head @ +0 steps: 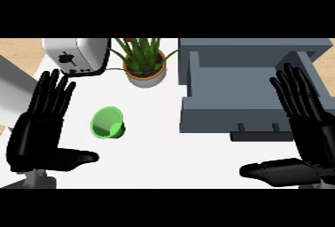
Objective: Pick up the cup, place it into the drawer and close the drawer
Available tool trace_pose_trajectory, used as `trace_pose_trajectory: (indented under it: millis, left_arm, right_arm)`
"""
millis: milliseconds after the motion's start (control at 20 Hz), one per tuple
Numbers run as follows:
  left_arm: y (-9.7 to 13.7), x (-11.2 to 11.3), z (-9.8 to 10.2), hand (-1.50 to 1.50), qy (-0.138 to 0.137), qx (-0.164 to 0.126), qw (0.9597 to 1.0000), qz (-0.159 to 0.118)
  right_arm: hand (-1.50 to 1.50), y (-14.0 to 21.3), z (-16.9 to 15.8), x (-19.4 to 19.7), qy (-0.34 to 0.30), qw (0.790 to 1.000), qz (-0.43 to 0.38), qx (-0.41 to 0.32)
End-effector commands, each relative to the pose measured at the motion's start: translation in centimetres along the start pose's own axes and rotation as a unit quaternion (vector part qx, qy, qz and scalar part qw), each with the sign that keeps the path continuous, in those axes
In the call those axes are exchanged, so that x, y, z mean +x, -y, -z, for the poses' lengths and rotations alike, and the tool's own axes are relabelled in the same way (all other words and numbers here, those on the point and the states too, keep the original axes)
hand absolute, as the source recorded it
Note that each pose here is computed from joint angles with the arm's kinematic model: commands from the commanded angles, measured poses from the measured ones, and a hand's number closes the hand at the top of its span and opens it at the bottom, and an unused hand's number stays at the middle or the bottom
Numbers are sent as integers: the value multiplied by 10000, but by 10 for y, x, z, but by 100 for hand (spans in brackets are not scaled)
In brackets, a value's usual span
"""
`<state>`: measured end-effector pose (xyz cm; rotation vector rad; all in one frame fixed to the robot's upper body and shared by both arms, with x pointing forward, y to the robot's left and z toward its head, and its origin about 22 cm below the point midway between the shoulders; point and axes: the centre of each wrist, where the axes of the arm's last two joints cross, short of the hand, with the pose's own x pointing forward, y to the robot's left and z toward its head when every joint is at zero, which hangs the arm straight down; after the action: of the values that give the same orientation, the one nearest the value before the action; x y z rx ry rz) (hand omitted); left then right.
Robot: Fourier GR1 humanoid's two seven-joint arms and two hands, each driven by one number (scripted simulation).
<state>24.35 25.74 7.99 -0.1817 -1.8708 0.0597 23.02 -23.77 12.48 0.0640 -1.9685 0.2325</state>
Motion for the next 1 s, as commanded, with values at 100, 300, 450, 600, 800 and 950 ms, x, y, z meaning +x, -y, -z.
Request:
trace_pose_trajectory:
  millis: [100,300,450,600,800,950]
  left_arm:
    - [-34,-22,3,-150,-357,233,9989,189]
    - [-41,-57,-8,-150,-607,313,9974,224]
    - [-41,-75,14,-150,-790,376,9957,305]
    - [-60,-97,-8,-150,-904,592,9932,439]
    - [-63,-126,-25,-150,-1058,656,9913,429]
    - [-69,-141,-15,-150,-1135,648,9906,410]
  right_arm:
    - [-150,4,10,-11,-33,10000,-30,86]
    - [-150,28,32,-11,125,9999,1,109]
    - [-150,20,11,-13,53,9999,-94,100]
    - [-150,20,32,2,230,9997,-62,89]
    - [-150,17,33,-9,178,9998,-52,29]
    - [-150,11,39,8,152,9999,-42,61]
